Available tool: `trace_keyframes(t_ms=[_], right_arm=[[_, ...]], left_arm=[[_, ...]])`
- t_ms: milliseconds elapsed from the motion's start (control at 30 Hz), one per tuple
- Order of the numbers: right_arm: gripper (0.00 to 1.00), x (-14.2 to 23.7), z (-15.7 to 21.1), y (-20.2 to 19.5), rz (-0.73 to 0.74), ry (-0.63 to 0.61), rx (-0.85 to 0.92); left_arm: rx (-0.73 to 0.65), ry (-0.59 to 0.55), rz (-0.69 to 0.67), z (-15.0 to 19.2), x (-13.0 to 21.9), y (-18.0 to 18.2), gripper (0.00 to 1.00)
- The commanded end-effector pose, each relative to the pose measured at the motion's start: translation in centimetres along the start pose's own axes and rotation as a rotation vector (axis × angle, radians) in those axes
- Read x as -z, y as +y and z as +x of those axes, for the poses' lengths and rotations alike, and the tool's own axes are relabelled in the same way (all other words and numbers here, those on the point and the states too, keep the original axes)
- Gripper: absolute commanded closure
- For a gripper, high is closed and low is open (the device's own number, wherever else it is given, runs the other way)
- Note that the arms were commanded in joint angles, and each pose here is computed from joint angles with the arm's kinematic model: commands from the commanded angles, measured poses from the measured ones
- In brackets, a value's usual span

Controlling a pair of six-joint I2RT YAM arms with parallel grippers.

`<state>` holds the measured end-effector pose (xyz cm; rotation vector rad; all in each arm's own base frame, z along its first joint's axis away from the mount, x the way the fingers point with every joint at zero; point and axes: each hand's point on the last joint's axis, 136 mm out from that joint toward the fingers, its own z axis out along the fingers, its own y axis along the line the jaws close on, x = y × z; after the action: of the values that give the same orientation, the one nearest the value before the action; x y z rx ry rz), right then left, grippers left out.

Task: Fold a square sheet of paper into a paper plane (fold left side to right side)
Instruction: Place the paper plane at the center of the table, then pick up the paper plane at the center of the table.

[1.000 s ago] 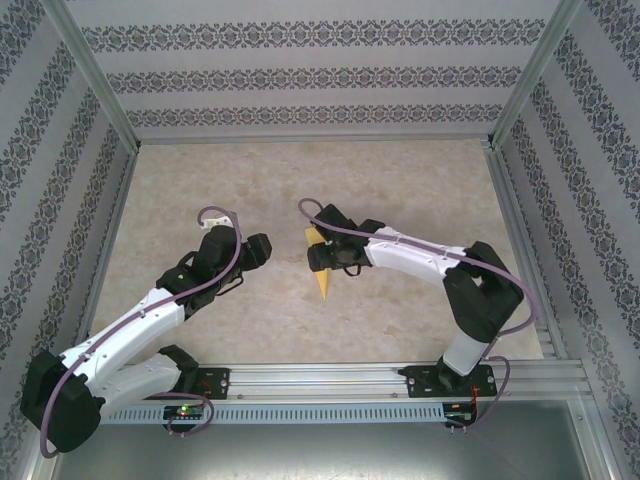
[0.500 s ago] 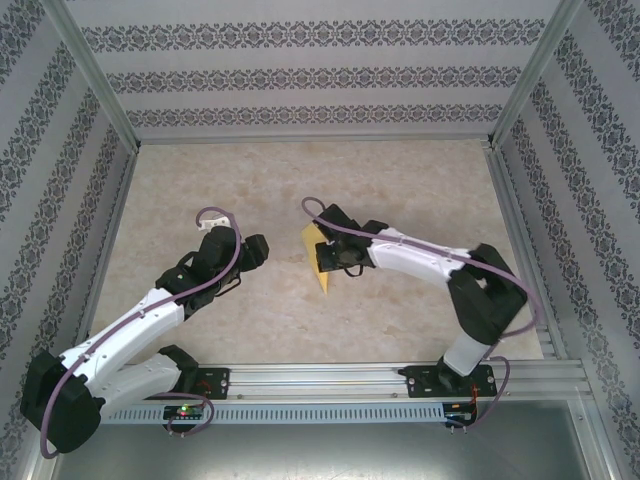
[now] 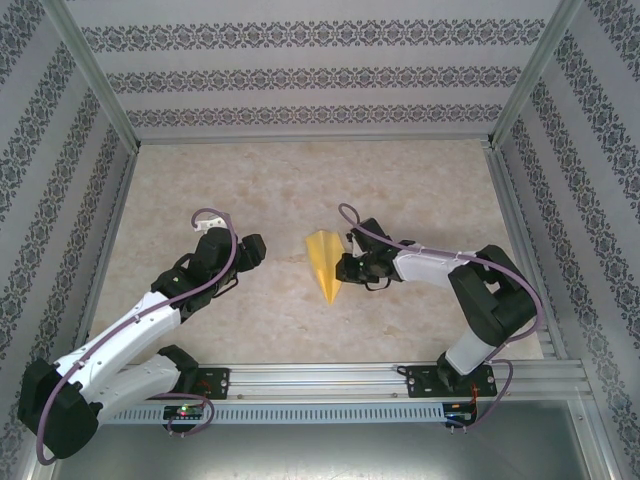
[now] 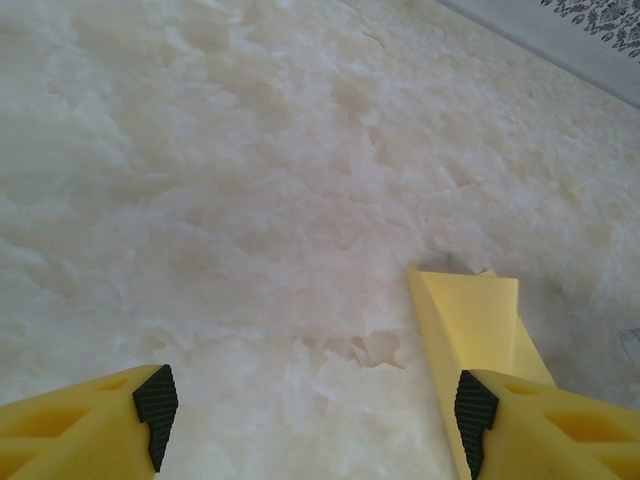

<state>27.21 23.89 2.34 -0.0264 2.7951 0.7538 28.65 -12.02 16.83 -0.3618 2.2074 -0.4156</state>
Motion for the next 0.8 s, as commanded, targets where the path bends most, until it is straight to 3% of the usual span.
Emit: trace_keyframes(t_ms=[0, 133, 267, 433, 600, 767], right_arm=[[0.74, 2.1, -1.7, 0.0, 0.056, -0.08, 0.047], [0.59, 5.4, -1.7, -2.2, 0.259, -0.095, 0.109], [0.51, 7.5, -1.2, 0.1, 0.266, -0.108, 0.189], [0.4, 5.3, 0.5, 4.4, 0.186, -0.026, 0.239], [0.34, 3.0, 0.6, 3.9, 0.26, 0.013, 0.214], [0.38, 1.2, 1.1, 3.9, 0.278, 0.057, 0.217]], left_arm=[[-0.01, 0.0, -0.01, -0.4, 0.2, 0.1, 0.23], [-0.015, -0.001, -0.01, -0.4, 0.2, 0.1, 0.23], [-0.014, -0.007, -0.005, -0.4, 0.1, 0.1, 0.22], [-0.013, -0.003, 0.004, -0.2, -0.1, 0.0, 0.18], [-0.014, 0.001, 0.008, 0.0, 0.1, 0.1, 0.18], [-0.016, -0.002, 0.006, 0.0, 0.3, 0.3, 0.17]])
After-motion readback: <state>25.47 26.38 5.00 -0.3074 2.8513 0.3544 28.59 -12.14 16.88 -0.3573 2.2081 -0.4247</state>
